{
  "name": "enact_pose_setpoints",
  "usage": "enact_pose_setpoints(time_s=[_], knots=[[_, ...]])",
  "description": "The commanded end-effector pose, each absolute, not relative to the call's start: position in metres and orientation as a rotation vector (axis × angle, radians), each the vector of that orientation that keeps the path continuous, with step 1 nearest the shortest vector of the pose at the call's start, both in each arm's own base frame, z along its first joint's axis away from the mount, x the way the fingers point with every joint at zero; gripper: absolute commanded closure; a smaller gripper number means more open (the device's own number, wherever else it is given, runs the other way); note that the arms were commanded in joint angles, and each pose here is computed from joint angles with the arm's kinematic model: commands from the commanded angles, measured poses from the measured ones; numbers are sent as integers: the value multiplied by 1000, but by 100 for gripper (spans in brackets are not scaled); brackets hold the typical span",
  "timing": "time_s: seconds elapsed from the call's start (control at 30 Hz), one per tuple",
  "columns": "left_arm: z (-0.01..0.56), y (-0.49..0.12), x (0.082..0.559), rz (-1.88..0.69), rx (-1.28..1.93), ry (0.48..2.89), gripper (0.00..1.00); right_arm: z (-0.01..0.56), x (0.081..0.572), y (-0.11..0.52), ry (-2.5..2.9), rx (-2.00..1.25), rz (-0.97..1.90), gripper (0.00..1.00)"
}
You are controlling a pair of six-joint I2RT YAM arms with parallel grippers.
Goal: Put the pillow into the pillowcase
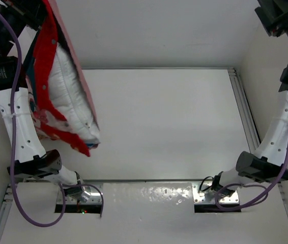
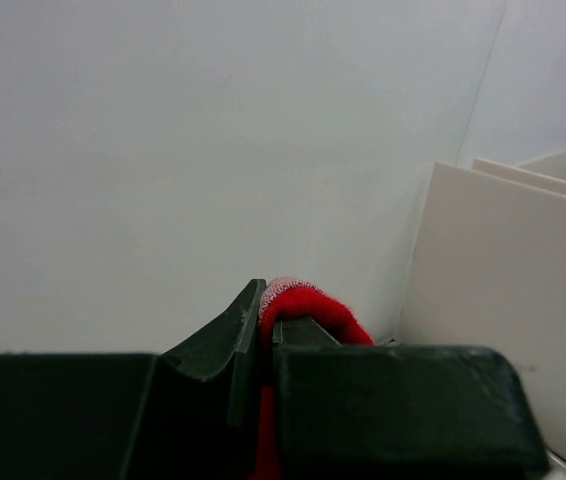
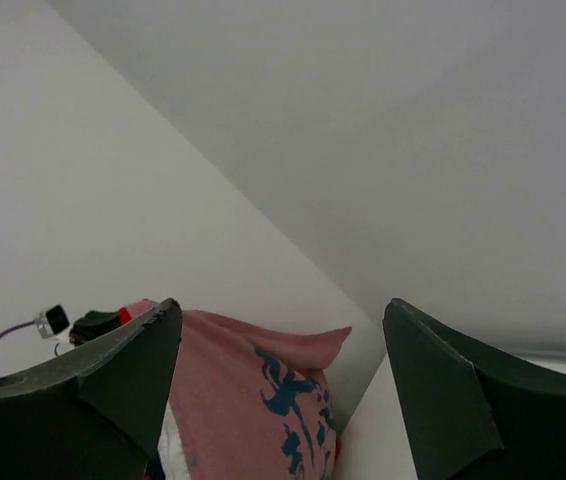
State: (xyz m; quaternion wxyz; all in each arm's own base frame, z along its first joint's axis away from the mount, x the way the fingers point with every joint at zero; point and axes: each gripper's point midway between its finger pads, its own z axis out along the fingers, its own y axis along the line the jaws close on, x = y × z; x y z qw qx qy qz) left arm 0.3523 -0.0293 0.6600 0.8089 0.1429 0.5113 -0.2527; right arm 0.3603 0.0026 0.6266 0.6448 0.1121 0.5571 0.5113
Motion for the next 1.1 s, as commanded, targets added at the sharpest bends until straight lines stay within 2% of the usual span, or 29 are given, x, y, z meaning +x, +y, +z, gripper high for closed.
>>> enact_pose_setpoints(time_s=[0.0, 0.03, 0.1, 0.13, 0.17, 0.23, 0.3, 0.33, 0.37, 0.47, 0.5, 0.57, 0.6, 0.67, 0.73, 0.77, 0.87, 1.0, 1.07], knots=[[711, -48, 318, -493, 330, 914, 100, 631, 367, 24, 1319, 173, 1129, 20], [710, -50, 321, -492, 321, 920, 100, 605, 407, 46, 1413, 184, 1096, 14], [708, -49, 324, -494, 299, 932, 100, 567, 442, 93, 1565, 194, 1174, 11], [708, -49, 324, -485, 299, 932, 100, 523, 479, 102, 1670, 244, 1201, 9], [704, -48, 324, -479, 289, 958, 100, 504, 488, 108, 1713, 221, 1145, 2], [693, -39, 330, -404, 274, 1003, 100, 451, 494, 140, 1857, 203, 1028, 1], [681, -31, 331, -353, 238, 1051, 100, 446, 484, 139, 1835, 116, 809, 1], [676, -29, 332, -323, 247, 1066, 100, 426, 480, 156, 1864, 65, 790, 1], [668, -27, 334, -311, 244, 1090, 100, 442, 464, 161, 1815, -17, 746, 1], [657, -27, 336, -306, 252, 1116, 100, 468, 434, 186, 1710, -143, 671, 40], [658, -30, 335, -316, 263, 1110, 100, 479, 420, 209, 1673, -202, 681, 64], [659, -31, 336, -327, 275, 1104, 100, 493, 395, 235, 1612, -328, 680, 65], [663, -34, 334, -336, 285, 1091, 100, 498, 371, 264, 1574, -407, 732, 52], [662, -37, 337, -358, 291, 1096, 100, 496, 340, 302, 1513, -523, 781, 48], [660, -42, 338, -379, 297, 1098, 100, 491, 330, 320, 1494, -550, 799, 59], [659, -46, 338, -390, 303, 1101, 100, 490, 321, 336, 1478, -568, 833, 70], [660, -51, 336, -399, 319, 1095, 100, 492, 301, 363, 1459, -611, 904, 75], [665, -51, 331, -381, 326, 1079, 100, 473, 290, 387, 1484, -650, 912, 71], [667, -51, 329, -369, 329, 1069, 100, 455, 294, 387, 1547, -630, 898, 62]])
